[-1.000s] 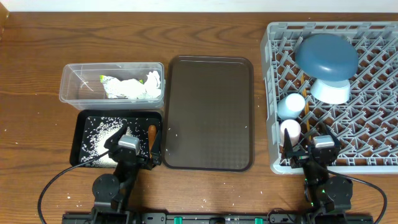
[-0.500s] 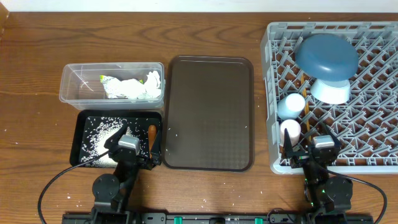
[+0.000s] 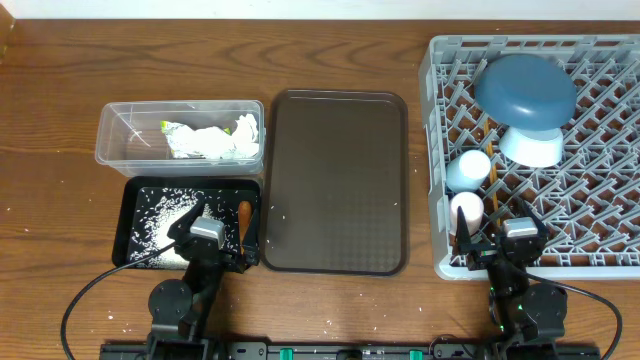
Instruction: Sort waste into correct bins and load items into the dishwasher rack
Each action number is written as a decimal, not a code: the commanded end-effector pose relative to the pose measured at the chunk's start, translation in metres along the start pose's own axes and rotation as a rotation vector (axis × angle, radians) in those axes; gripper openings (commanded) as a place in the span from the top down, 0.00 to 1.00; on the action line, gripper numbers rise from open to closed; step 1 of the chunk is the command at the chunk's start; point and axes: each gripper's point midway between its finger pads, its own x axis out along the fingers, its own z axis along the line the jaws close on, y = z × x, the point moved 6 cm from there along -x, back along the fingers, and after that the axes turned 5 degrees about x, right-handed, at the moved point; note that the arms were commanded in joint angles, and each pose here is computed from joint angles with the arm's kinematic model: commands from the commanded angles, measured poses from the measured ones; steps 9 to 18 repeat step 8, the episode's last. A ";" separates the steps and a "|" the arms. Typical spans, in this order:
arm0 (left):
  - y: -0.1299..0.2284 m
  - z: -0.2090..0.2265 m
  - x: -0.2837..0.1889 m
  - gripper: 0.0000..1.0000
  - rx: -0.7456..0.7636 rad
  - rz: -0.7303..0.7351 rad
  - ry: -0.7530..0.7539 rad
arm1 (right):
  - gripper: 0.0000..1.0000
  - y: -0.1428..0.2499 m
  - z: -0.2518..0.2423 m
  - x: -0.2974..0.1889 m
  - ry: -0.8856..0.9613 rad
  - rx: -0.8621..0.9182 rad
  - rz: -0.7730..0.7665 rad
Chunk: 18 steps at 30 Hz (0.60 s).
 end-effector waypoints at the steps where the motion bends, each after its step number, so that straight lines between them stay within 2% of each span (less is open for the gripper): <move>1: 0.012 0.001 0.001 0.03 0.010 0.044 -0.007 | 0.01 0.000 -0.002 0.000 0.013 -0.009 0.000; 18: 0.012 0.001 0.001 0.03 0.010 0.043 -0.007 | 0.01 0.000 -0.002 0.000 0.013 -0.009 0.000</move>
